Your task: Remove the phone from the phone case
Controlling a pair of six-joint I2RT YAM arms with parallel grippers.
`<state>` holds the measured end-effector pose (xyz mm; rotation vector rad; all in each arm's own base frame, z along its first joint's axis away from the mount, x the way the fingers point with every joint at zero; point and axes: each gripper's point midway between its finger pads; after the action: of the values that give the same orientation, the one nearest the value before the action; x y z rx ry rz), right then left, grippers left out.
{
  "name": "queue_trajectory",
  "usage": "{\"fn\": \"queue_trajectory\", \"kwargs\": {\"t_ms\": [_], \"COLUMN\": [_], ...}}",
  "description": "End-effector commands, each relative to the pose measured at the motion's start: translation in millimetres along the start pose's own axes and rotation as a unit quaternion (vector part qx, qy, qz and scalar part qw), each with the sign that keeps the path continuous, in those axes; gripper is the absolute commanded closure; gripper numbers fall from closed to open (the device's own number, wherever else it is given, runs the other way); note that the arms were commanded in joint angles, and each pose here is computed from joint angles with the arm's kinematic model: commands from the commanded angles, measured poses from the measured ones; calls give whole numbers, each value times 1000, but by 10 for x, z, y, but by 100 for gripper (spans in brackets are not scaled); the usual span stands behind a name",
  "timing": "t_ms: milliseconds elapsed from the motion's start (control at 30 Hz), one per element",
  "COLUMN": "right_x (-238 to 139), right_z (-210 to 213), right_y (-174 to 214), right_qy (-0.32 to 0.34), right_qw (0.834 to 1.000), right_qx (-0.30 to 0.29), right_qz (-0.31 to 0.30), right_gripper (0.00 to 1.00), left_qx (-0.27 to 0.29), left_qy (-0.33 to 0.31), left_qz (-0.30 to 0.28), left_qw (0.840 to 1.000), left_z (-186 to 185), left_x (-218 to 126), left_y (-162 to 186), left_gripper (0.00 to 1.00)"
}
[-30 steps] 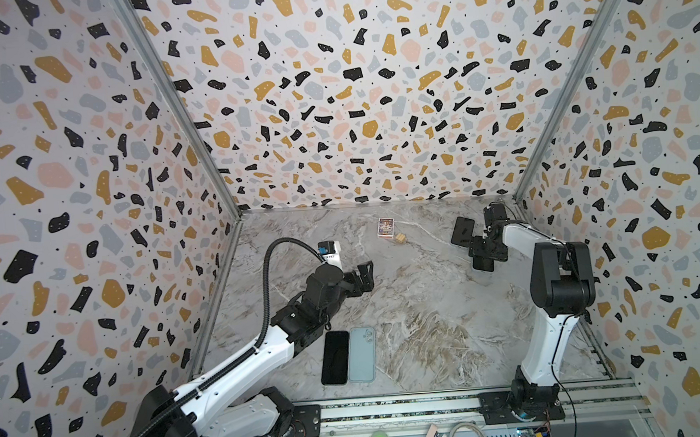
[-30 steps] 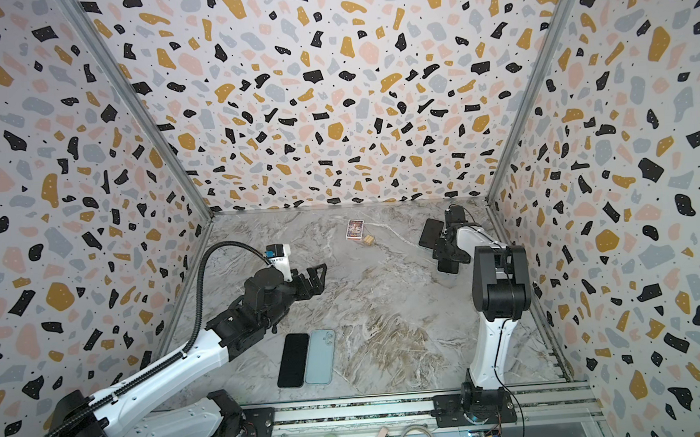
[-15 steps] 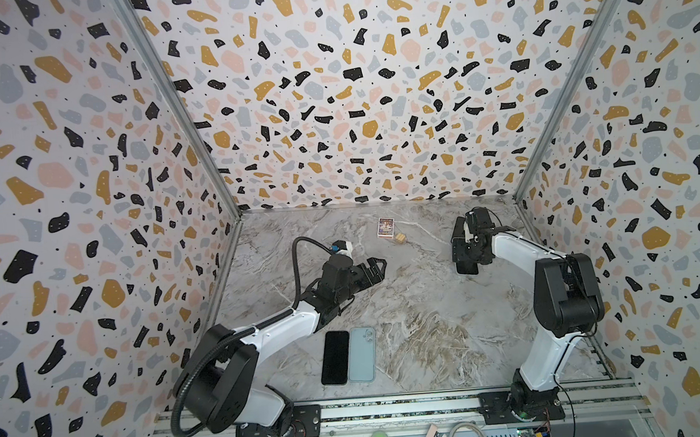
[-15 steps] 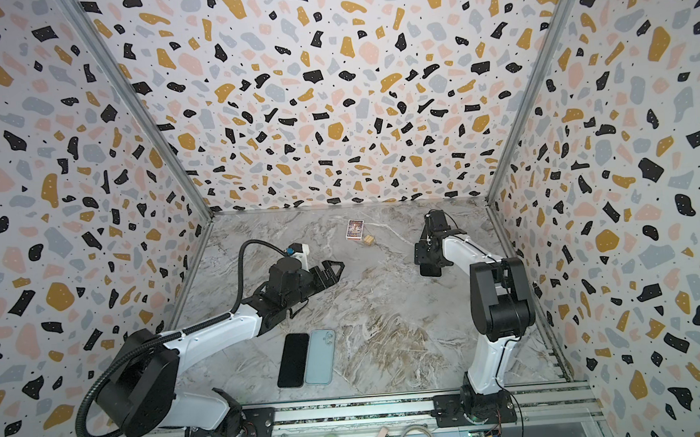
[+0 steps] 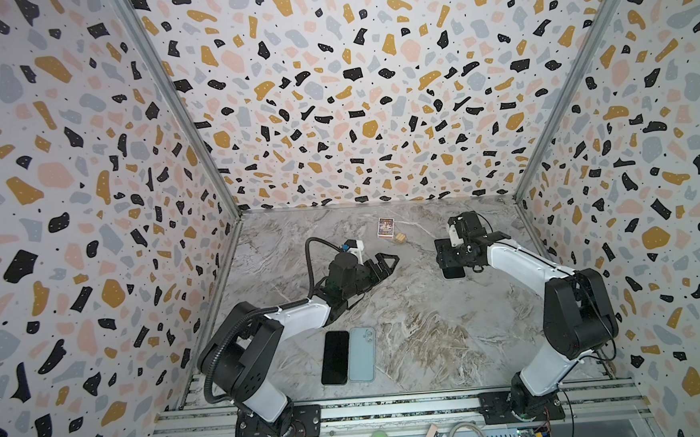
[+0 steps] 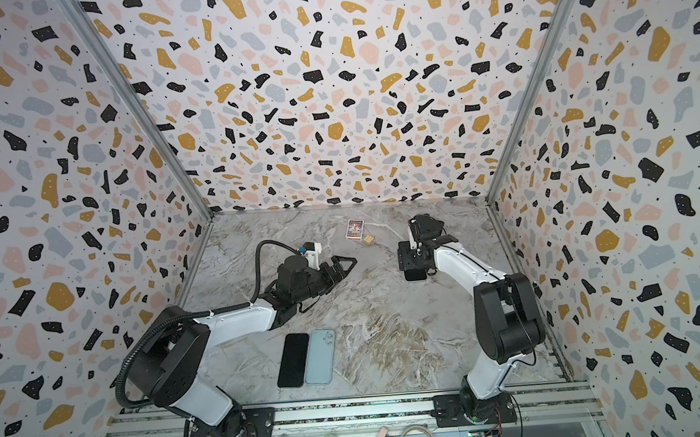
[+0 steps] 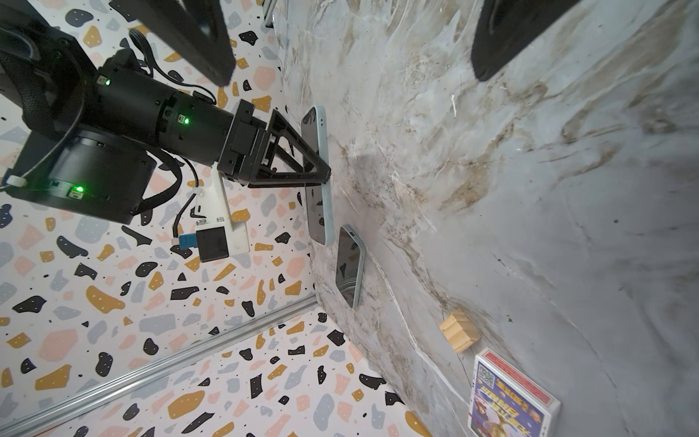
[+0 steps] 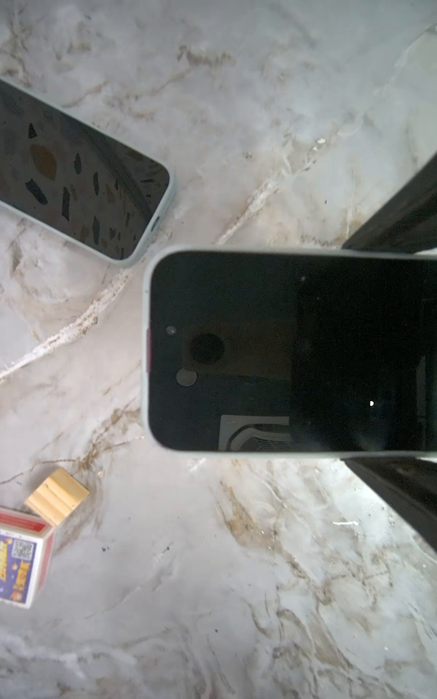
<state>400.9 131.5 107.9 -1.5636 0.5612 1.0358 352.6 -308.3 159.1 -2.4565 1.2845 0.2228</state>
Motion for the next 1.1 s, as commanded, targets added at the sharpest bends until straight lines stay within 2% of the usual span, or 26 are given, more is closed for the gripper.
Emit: {"fn": "queue_trajectory", "kwargs": {"t_ms": [0,467,1067], "right_x": [-217,-450,-534], "right_z": [205,827,1301], "right_y": [-147,-203,-136], "right_qy": [-24,-97,-143], "right_qw": [999,990,981], "right_qx": [-29,-77,-117], "right_qz": [-38,-62,-58], "right_gripper": [71,71,74], "left_qx": [-4,-35,-52], "left_qy": [59,71,92], "left_qz": [0,19,24], "left_qw": [998,997,994], "left_z": [-316,-257,-262], "left_x": [33,192,266], "left_y": [-79,-37,-33], "left_gripper": [0,0,10]}}
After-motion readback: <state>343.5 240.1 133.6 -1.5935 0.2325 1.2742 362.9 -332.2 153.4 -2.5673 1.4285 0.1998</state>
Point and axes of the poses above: each gripper's point midway between its finger pads, its own x axis out along the fingers, its own z axis along the line the jaws close on, y = z × x, and after that the axes turned 10 degrees about -x, right-handed
